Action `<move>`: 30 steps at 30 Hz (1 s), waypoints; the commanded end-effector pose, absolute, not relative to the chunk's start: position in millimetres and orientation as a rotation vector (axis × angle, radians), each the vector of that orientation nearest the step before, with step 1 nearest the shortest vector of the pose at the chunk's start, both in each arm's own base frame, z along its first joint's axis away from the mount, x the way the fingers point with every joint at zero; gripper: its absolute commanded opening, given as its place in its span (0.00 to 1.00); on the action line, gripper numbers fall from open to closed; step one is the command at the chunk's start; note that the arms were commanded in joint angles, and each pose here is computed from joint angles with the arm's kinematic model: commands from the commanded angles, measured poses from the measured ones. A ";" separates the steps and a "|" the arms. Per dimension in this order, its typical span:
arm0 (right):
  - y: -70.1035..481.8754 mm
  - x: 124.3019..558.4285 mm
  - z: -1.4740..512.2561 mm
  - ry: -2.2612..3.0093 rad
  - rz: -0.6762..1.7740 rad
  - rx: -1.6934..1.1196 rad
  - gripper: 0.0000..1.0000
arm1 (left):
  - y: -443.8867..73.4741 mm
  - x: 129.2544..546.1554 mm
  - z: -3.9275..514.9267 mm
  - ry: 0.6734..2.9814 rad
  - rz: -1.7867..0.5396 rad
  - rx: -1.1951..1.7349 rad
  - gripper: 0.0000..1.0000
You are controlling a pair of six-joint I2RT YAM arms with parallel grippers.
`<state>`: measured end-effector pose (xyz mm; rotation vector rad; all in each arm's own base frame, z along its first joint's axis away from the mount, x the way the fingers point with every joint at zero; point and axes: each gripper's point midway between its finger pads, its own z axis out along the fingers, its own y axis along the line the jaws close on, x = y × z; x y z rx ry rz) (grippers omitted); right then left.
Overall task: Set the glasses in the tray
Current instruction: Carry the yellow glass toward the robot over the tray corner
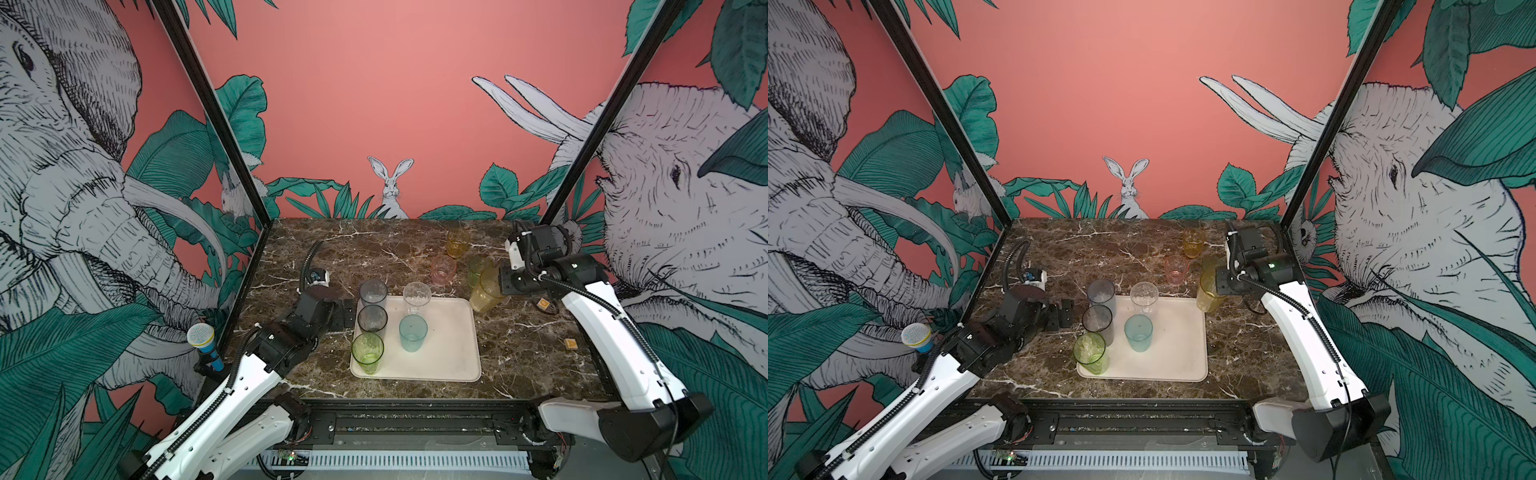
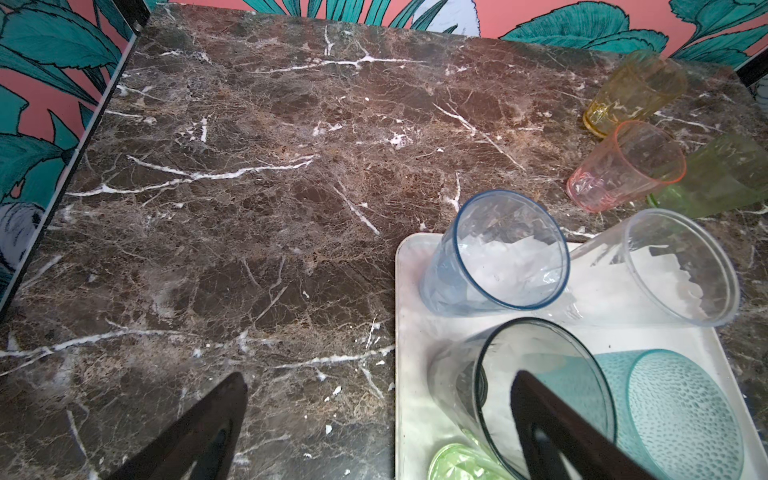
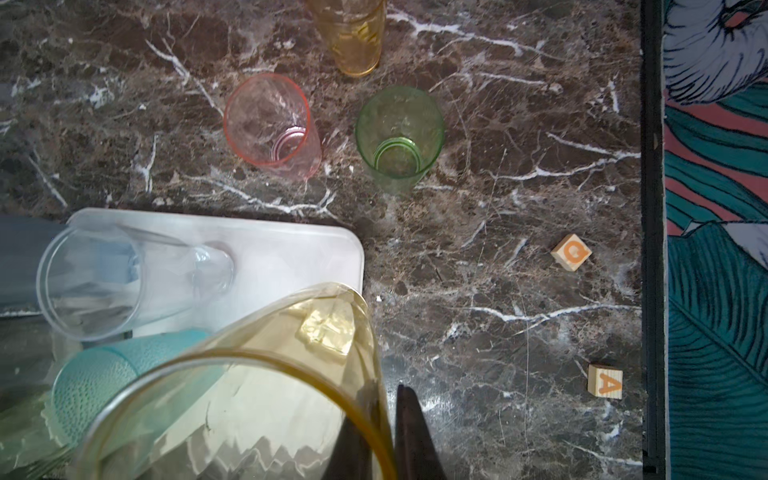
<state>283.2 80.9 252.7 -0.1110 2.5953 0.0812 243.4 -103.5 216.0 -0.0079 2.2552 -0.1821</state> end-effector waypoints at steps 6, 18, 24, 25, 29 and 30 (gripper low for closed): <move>108.2 242.8 221.7 2.631 0.172 -0.243 0.00 | -101.8 244.8 217.8 2.240 -0.197 -0.043 0.99; 144.8 201.6 200.5 2.601 0.251 -0.417 0.00 | -105.4 246.2 216.1 2.242 -0.219 -0.051 0.99; 171.2 185.8 186.1 2.595 0.298 -0.500 0.00 | -104.1 245.8 218.1 2.235 -0.216 -0.050 0.99; 175.2 184.2 184.7 2.590 0.294 -0.514 0.00 | -103.9 246.0 219.2 2.232 -0.214 -0.052 0.99; 192.1 177.0 179.4 2.577 0.319 -0.575 0.00 | -103.7 246.9 219.0 2.234 -0.206 -0.047 0.99; 196.2 174.7 177.8 2.572 0.323 -0.595 0.00 | -103.8 247.0 218.9 2.235 -0.204 -0.046 0.99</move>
